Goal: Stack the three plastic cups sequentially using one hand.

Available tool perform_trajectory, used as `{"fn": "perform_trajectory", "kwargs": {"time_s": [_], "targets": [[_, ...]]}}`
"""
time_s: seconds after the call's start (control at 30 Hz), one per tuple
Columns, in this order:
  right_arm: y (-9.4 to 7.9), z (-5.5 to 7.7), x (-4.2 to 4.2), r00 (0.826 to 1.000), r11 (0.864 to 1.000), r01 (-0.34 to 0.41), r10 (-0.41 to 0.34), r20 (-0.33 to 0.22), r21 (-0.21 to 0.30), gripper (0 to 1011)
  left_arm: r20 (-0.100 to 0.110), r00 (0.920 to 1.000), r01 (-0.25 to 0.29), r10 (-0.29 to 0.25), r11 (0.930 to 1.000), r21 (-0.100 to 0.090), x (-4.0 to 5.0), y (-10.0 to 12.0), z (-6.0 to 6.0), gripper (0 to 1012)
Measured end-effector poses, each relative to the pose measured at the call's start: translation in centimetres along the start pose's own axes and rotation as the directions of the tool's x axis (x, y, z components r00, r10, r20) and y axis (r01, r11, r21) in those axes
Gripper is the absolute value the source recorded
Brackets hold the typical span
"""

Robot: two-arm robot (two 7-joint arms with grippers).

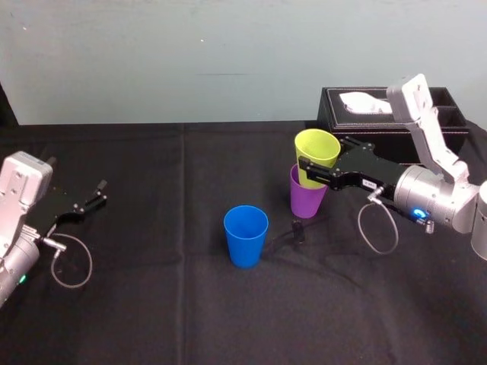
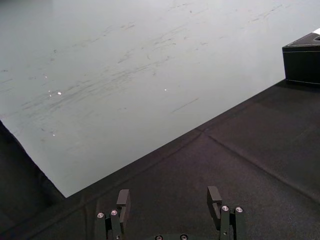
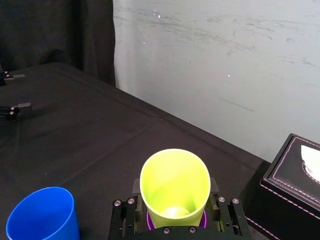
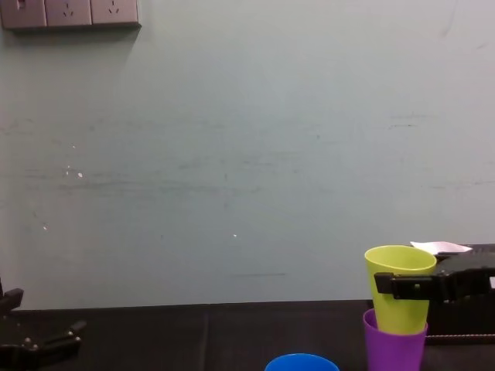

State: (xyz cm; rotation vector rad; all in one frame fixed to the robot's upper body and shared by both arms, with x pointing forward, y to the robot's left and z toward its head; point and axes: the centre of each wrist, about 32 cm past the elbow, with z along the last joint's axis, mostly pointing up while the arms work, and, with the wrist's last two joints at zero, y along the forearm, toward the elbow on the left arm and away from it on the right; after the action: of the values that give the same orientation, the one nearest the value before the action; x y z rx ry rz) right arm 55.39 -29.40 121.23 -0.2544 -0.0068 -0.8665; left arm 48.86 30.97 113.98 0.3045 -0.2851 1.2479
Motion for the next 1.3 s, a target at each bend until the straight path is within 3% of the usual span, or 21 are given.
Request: {"fn": "perform_trajectory", "kwargs": {"time_s": [0.67,0.87,1.03,1.3], "targets": [[0.14,-0.24,-0.03,1.000,1.000,0.001,-0.001,-0.003,0.000,742,0.000,1.0000,0.000,0.000,1.0000,0.000,0.00,0.00,0.00,1010],[0.12,-0.22,-0.03,1.000,1.000,0.002,-0.002,-0.003,0.000,842,0.000,1.0000,0.000,0.000,1.0000,0.000,0.00,0.00,0.00,1010],[0.11,-0.23,-0.03,1.000,1.000,0.002,-0.002,-0.004,0.000,998,0.000,1.0000,0.000,0.000,1.0000,0.000,0.00,0.00,0.00,1010],[0.10,-0.21,-0.03,1.000,1.000,0.002,-0.002,-0.004,0.000,1003,0.000,1.0000,0.000,0.000,1.0000,0.000,0.00,0.00,0.00,1010]]}}
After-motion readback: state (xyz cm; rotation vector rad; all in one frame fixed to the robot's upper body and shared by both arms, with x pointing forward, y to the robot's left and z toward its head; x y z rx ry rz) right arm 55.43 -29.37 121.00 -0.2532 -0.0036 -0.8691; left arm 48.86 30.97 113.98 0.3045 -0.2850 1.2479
